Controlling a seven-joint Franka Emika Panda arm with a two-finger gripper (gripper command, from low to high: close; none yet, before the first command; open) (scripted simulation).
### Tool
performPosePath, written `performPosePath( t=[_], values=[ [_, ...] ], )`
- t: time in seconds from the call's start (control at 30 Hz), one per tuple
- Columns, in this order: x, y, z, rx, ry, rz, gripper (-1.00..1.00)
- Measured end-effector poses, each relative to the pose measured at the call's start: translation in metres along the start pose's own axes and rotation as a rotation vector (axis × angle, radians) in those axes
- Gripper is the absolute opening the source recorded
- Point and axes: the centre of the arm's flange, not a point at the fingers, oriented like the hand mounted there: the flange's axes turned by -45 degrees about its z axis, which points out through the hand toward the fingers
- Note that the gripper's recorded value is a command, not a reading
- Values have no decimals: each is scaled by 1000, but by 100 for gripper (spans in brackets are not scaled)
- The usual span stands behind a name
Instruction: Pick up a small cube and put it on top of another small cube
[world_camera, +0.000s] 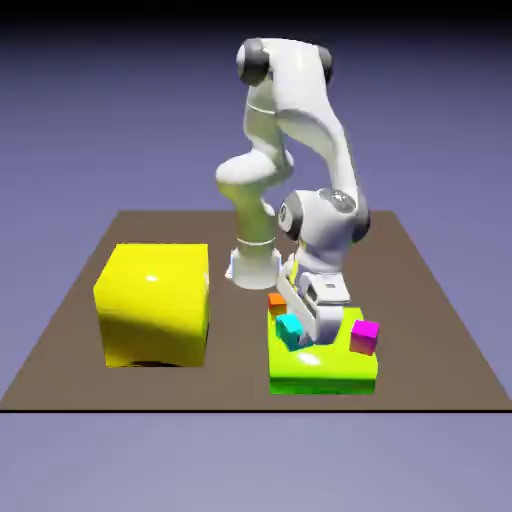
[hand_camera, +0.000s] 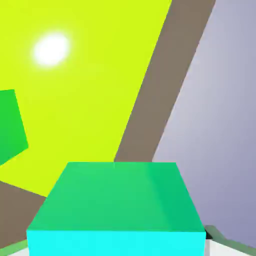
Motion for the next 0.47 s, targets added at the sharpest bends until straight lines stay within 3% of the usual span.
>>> performPosePath(
  t=[0.13,0.2,0.33,0.37,0.47],
  values=[
    [102,-11,-52,-115,-44,-321,-100],
    [92,-13,-52,-116,-48,-310,-100],
    [100,-6,5,-119,-47,-320,-100],
    [101,-6,16,-119,-48,-322,100],
    [101,-6,1,-120,-47,-323,100]
  ],
)
